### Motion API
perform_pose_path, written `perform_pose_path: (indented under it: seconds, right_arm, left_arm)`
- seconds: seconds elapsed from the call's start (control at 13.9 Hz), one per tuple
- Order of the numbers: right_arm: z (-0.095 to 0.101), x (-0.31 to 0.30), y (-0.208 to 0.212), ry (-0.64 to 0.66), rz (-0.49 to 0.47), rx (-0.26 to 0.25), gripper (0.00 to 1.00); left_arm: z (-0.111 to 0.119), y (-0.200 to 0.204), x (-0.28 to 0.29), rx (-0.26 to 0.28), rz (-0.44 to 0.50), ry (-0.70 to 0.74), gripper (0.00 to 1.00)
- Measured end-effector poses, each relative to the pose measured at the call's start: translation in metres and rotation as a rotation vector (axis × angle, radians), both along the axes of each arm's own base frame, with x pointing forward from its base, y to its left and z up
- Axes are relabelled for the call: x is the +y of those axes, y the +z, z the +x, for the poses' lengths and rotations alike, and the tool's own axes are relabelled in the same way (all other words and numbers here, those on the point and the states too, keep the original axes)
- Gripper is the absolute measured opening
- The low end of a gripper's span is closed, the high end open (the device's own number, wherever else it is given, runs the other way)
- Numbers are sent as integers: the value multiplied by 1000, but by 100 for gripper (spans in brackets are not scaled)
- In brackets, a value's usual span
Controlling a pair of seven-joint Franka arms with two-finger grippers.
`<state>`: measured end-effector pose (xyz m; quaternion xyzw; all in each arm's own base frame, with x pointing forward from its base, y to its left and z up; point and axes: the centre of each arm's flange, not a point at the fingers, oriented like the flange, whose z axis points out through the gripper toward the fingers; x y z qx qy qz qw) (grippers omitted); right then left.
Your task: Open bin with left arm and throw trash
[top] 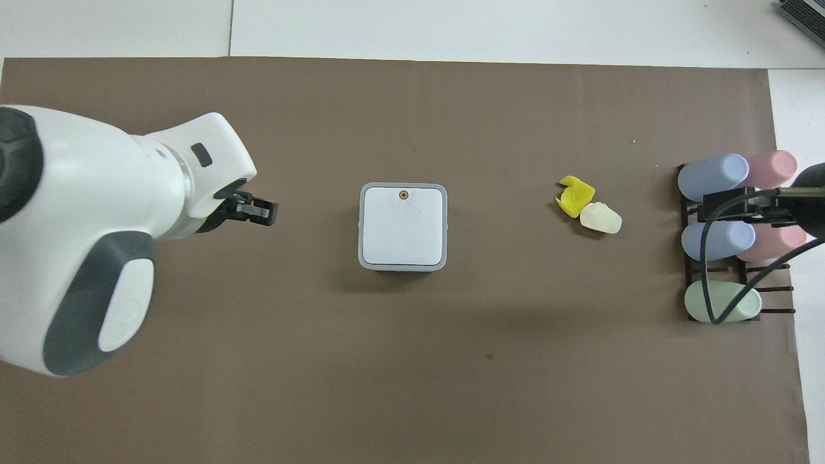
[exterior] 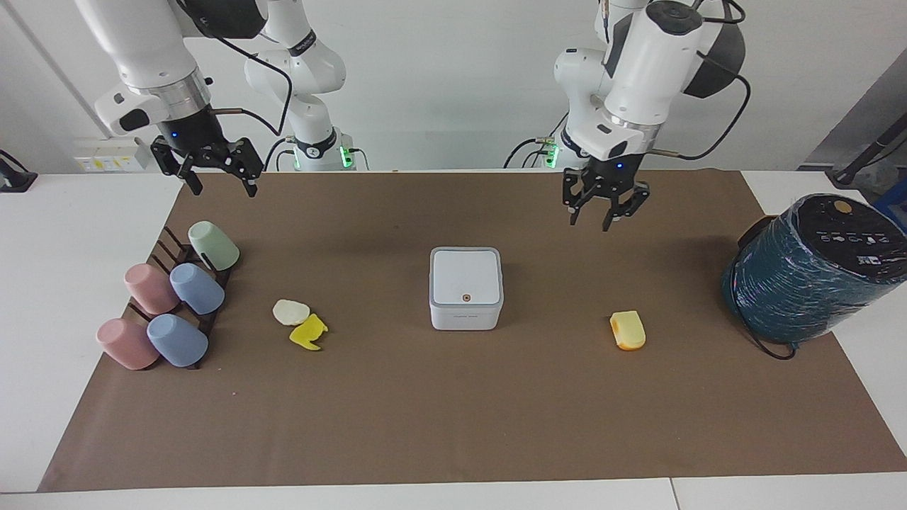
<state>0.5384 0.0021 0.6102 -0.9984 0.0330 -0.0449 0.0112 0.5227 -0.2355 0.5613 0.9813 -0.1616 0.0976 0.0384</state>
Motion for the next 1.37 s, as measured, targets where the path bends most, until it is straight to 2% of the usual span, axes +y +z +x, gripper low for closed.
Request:
perform_pose_path:
  seconds: [0.14, 0.22, 0.29, 0.36, 0.43, 0.57, 1.01, 1.15, 1.37]
  right_arm:
    - [12, -7, -40, 12, 10, -56, 100]
    - [18, -7, -64, 12, 10, -63, 100]
    - [25, -6, -87, 13, 9, -62, 100]
    - [33, -2, -107, 18, 8, -61, 100]
    - [40, 2, -128, 24, 7, -54, 100]
    - [49, 7, -166, 32, 5, -40, 100]
    - [53, 8, -273, 186, -17, -18, 100]
    - [53, 8, -295, 211, -19, -2, 100]
    - [52, 10, -307, 221, 11, 15, 100]
  left_arm:
    - [-4, -26, -35, -24, -26, 9, 22]
    - [0, -39, -49, -42, -50, 44, 22]
    - [4, -51, -62, -61, -75, 78, 15]
    - [8, -63, -73, -81, -96, 94, 4]
    - [14, -73, -83, -108, -120, 99, 1]
    - [19, -88, -97, -143, -152, 95, 1]
    - [10, -130, -140, -150, -170, 47, 1]
    - [7, -151, -153, -139, -165, 33, 1]
    - [6, -152, -159, -147, -171, 24, 1]
